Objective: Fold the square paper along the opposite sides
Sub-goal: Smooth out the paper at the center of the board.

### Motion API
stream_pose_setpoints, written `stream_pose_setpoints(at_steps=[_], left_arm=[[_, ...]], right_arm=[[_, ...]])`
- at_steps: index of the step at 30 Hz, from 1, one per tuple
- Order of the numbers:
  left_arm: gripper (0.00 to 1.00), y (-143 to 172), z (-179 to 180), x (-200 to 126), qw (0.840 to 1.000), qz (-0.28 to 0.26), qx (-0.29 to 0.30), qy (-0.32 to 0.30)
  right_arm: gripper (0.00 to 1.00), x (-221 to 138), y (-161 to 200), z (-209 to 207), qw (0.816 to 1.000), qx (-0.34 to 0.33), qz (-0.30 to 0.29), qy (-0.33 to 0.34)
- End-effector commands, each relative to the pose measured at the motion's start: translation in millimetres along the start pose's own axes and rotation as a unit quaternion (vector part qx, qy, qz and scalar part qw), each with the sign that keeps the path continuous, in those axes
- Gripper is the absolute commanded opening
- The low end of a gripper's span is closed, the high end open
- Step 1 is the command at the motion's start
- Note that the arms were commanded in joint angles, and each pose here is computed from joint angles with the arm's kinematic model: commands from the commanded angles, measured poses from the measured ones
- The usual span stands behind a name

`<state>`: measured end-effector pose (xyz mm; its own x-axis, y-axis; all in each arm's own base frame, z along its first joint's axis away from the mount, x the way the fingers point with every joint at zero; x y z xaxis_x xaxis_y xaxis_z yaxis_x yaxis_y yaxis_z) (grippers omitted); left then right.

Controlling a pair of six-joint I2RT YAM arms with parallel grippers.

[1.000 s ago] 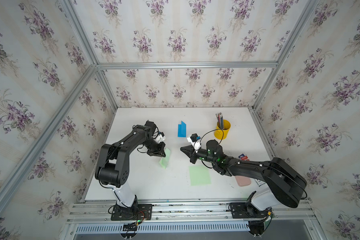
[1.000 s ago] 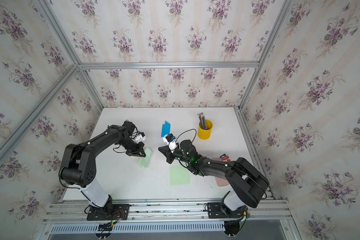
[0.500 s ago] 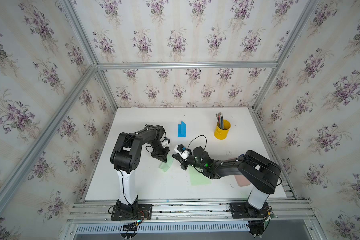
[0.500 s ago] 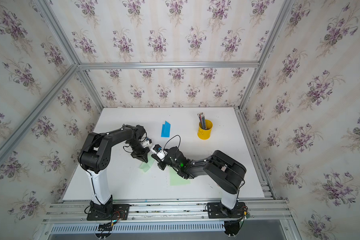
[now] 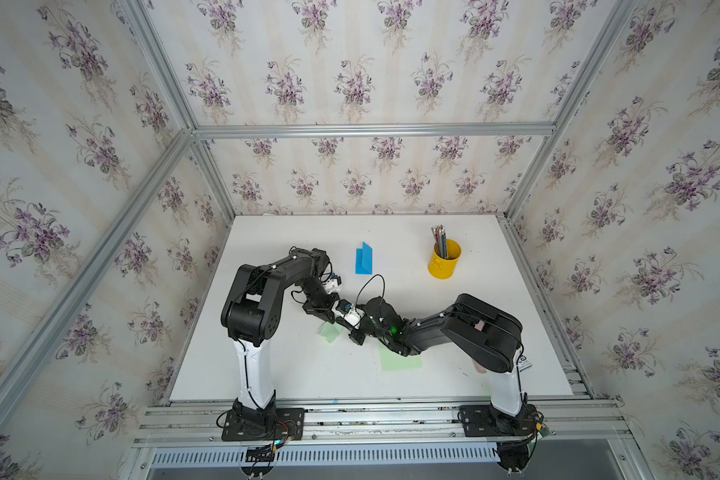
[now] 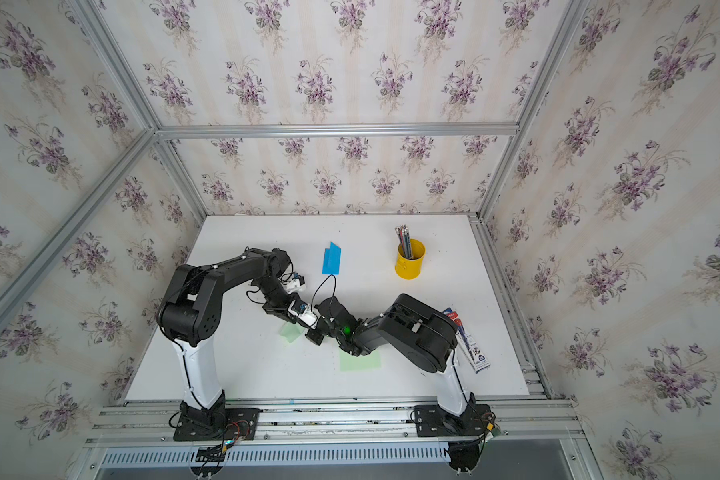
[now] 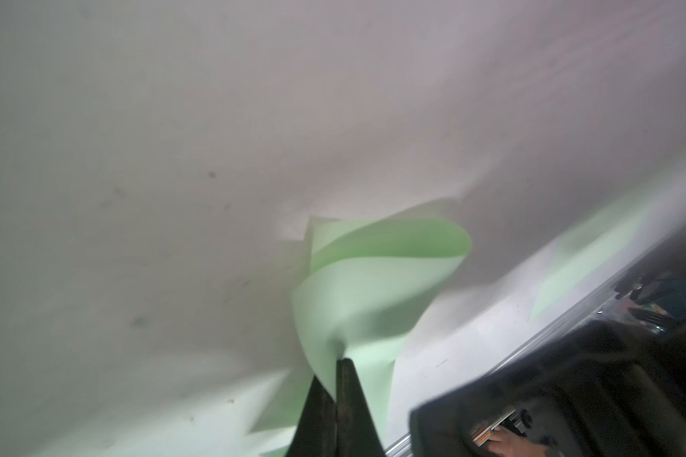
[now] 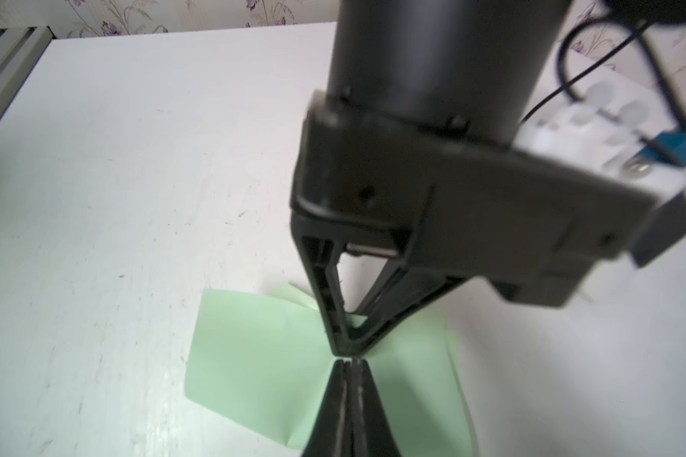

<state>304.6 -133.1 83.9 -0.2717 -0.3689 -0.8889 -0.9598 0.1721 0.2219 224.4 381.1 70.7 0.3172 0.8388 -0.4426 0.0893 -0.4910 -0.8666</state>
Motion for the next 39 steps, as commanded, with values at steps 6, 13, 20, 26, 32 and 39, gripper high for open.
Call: stream_pose_setpoints(at_steps=[6, 13, 20, 26, 32, 39], left_arm=[[0.04, 5.5, -18.2, -11.5, 0.997, -0.017, -0.003, 0.071], [0.00, 5.2, -4.9, 4.9, 0.999, 0.012, -0.031, 0.035], [0.04, 5.0, 2.8, 4.7, 0.999, 0.014, -0.044, -0.004], [0.23, 2.1, 6.2, 2.4, 0.998, 0.014, -0.047, -0.026], [0.14, 1.3, 6.7, 1.9, 0.998, 0.014, -0.048, -0.029], [0.00, 1.2, 9.2, 7.5, 0.998, 0.016, -0.050, -0.028]], right_arm=[[0.00, 7.5, 17.3, 10.2, 1.000, -0.004, 0.024, -0.012], [0.00, 6.0, 28.9, 14.3, 0.999, -0.008, 0.043, -0.008], [0.00, -0.2, 33.6, 16.2, 0.999, -0.007, 0.049, -0.004], [0.00, -1.9, 32.3, 15.3, 0.999, -0.007, 0.050, -0.002], [0.00, -2.6, 33.2, 15.6, 0.999, -0.004, 0.051, -0.001], [0.00, -4.6, 30.0, 14.3, 0.999, -0.002, 0.048, 0.004]])
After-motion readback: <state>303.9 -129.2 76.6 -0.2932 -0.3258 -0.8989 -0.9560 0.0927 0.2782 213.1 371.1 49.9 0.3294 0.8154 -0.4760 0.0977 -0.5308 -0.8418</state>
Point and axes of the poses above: each gripper's point midway between its finger pads, its own x axis out along the fingers, its own z axis along the line the jaws close on, y = z × x, the point moved 7 cm from there along -x, back along the fingers, and after that the axes turned 11 degrees about -x, right-handed, at the moved point
